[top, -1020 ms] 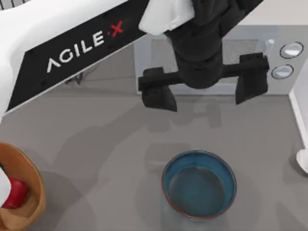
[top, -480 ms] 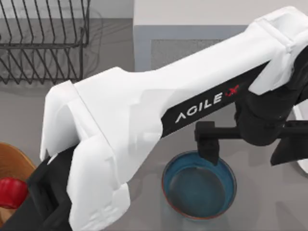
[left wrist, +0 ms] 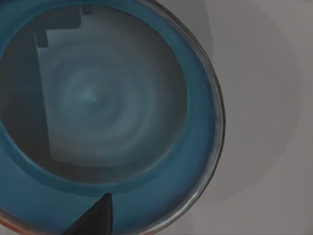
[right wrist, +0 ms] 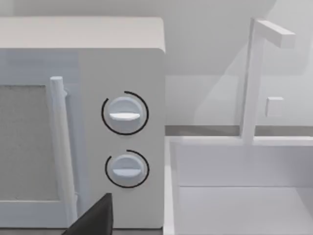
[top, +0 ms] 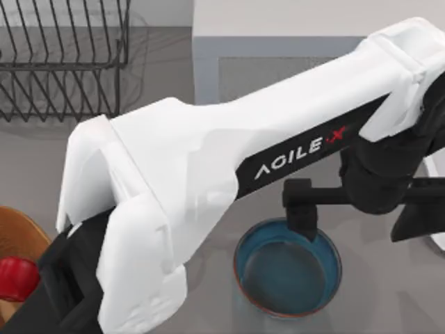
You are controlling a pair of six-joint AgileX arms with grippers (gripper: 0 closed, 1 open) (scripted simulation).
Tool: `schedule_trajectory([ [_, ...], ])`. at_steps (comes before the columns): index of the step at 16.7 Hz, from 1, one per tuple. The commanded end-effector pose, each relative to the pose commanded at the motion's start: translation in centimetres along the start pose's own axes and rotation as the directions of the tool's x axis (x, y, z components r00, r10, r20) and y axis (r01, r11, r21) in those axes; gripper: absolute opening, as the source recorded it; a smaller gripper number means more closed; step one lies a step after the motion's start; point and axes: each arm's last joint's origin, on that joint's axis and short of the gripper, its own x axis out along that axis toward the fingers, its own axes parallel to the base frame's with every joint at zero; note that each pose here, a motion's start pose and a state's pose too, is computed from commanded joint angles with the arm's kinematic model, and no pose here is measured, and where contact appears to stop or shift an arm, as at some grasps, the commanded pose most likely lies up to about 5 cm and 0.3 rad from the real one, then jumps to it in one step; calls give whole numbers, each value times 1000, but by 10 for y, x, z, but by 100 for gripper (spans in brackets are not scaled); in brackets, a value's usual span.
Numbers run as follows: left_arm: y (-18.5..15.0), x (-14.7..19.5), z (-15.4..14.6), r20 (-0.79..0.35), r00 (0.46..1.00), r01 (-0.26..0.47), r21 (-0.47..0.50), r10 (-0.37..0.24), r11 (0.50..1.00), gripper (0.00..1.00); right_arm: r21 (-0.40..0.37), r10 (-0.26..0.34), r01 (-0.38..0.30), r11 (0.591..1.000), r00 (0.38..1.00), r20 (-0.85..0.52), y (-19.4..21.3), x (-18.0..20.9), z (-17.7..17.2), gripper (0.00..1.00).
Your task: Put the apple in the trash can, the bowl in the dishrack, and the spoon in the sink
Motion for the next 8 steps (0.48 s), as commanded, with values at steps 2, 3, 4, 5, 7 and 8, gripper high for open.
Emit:
schedule_trajectory([
  [2,-2,17,1,1,1000,1,1,-1,1000,100,0,0,0,1000,1000,0,0,0,0,100],
  [3,-3,30,1,-1,1000,-1,0,1,1000,100,0,0,0,1000,1000,0,0,0,0,100],
  [4,-3,43,1,-2,1000,-4,0,4,1000,100,0,0,0,1000,1000,0,0,0,0,100],
  [5,-2,57,1,-4,1000,-6,0,6,1000,100,0,0,0,1000,1000,0,0,0,0,100],
  [7,0,78,-1,-3,1000,-4,0,4,1000,100,0,0,0,1000,1000,0,0,0,0,100],
  [8,0,85,-2,-2,1000,-4,0,4,1000,100,0,0,0,1000,1000,0,0,0,0,100],
])
